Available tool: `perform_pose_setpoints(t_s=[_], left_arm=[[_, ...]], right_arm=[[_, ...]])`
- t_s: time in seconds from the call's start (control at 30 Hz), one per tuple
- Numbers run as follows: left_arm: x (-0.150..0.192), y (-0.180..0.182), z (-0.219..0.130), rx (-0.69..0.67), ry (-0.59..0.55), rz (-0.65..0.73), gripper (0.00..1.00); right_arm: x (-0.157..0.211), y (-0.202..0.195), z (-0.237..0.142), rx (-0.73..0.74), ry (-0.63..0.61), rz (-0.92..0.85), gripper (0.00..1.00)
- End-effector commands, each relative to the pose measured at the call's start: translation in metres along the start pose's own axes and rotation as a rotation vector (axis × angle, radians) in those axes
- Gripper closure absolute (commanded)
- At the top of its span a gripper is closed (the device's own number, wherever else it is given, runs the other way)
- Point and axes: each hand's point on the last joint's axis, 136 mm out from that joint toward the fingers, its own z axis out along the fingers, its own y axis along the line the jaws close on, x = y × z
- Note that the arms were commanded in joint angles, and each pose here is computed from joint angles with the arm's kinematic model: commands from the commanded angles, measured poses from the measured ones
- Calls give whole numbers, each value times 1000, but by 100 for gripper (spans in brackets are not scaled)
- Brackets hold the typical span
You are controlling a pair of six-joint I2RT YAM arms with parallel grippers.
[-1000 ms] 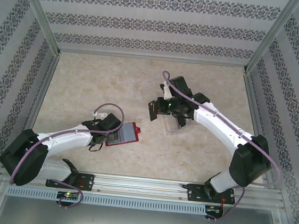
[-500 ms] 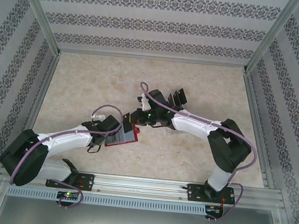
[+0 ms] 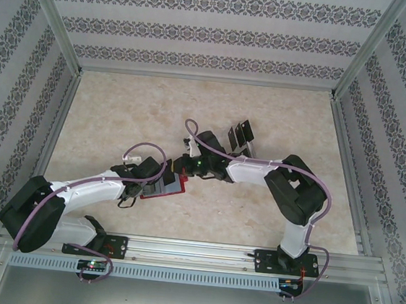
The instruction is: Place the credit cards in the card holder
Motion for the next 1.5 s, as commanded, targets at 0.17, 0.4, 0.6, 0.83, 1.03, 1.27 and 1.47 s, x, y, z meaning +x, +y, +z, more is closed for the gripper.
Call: perform_pose_setpoints(t_s=[0.17,0.4,0.6,0.83,1.03,1.27,1.47], left_arm=[[13,16,1,-61,24,30,18],[13,17,2,-63,24,29,18],[13,17,1,-63,24,30,18],[12,16,1,-60,23,30,18],[12,16,1,-60,23,32,18],[12,16,1,-60,24,32,18],[12,16,1,-61,25,35,18]], right_arm=[[10,6,13,-48,7,-17,100],[15,-6,18,-25,6,6,100],[20,-17,19,-3,4,20,100],[20,-28,17,11,-11,49,100],[20,-30,17,-1,-9,63,100],[25,-29,24,-36,35,82,100],[28,-30,27,-47,52,94,100]])
